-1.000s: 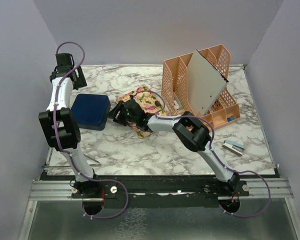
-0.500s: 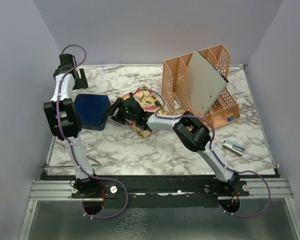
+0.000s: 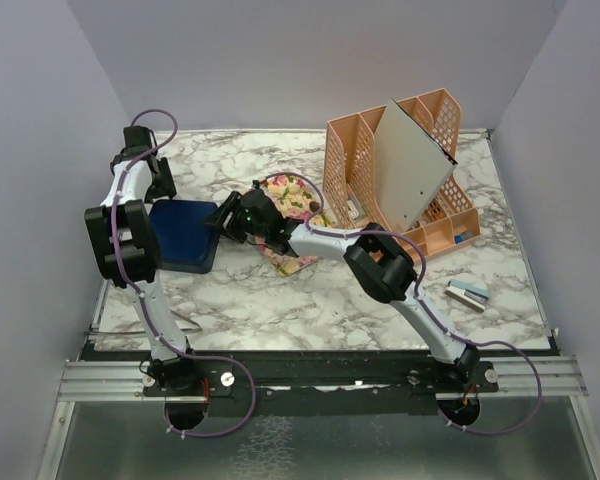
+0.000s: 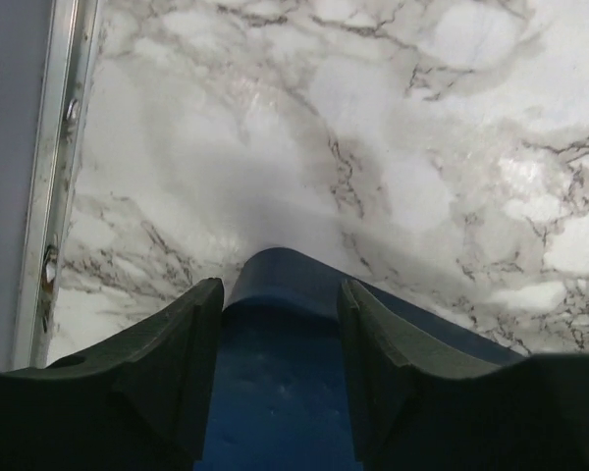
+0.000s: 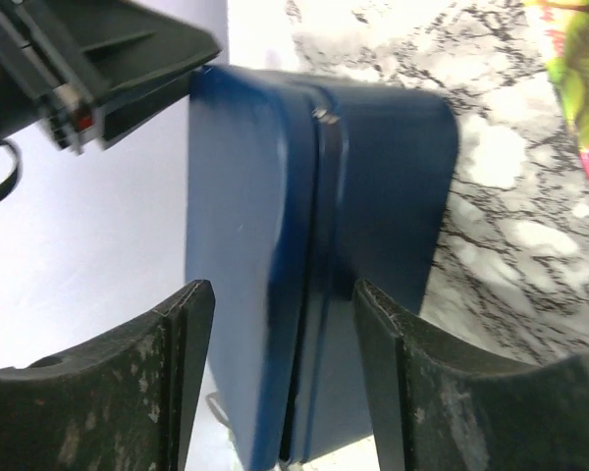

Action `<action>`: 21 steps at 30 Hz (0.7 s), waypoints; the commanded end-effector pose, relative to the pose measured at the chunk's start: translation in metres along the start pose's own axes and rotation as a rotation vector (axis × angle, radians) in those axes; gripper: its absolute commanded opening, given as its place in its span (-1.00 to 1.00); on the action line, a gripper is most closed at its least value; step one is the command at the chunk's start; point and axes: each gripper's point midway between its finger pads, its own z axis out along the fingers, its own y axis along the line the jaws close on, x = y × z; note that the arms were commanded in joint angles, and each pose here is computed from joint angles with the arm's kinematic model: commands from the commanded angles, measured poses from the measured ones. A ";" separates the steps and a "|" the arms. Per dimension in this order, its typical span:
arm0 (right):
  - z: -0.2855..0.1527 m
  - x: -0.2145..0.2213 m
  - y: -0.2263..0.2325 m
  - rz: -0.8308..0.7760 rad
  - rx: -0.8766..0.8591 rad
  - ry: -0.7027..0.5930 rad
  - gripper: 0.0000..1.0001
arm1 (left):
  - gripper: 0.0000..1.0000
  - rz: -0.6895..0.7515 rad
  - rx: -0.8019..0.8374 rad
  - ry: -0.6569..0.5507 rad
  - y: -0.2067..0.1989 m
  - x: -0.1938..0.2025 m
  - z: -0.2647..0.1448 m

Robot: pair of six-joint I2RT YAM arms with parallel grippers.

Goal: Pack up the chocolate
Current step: Move the packing box to the center of the board, then close the box lid on the packing box.

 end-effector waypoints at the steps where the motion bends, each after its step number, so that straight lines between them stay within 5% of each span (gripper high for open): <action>1: 0.005 0.016 -0.029 -0.039 0.077 0.046 0.21 | 0.03 -0.012 0.042 0.017 -0.007 0.019 -0.023; 5: -0.001 0.025 -0.041 -0.085 0.125 0.056 0.01 | 0.19 -0.027 0.133 -0.002 -0.024 0.013 -0.035; 11: -0.005 0.027 -0.049 -0.067 0.112 0.031 -0.62 | 0.48 -0.052 0.237 -0.035 -0.042 0.004 -0.059; 15: -0.005 0.013 -0.035 -0.120 0.092 -0.014 -0.62 | 0.49 -0.039 0.179 -0.017 -0.031 0.014 -0.059; 21: -0.014 0.011 -0.017 -0.137 0.069 0.000 -0.21 | 0.48 0.019 -0.054 0.001 0.013 0.026 -0.062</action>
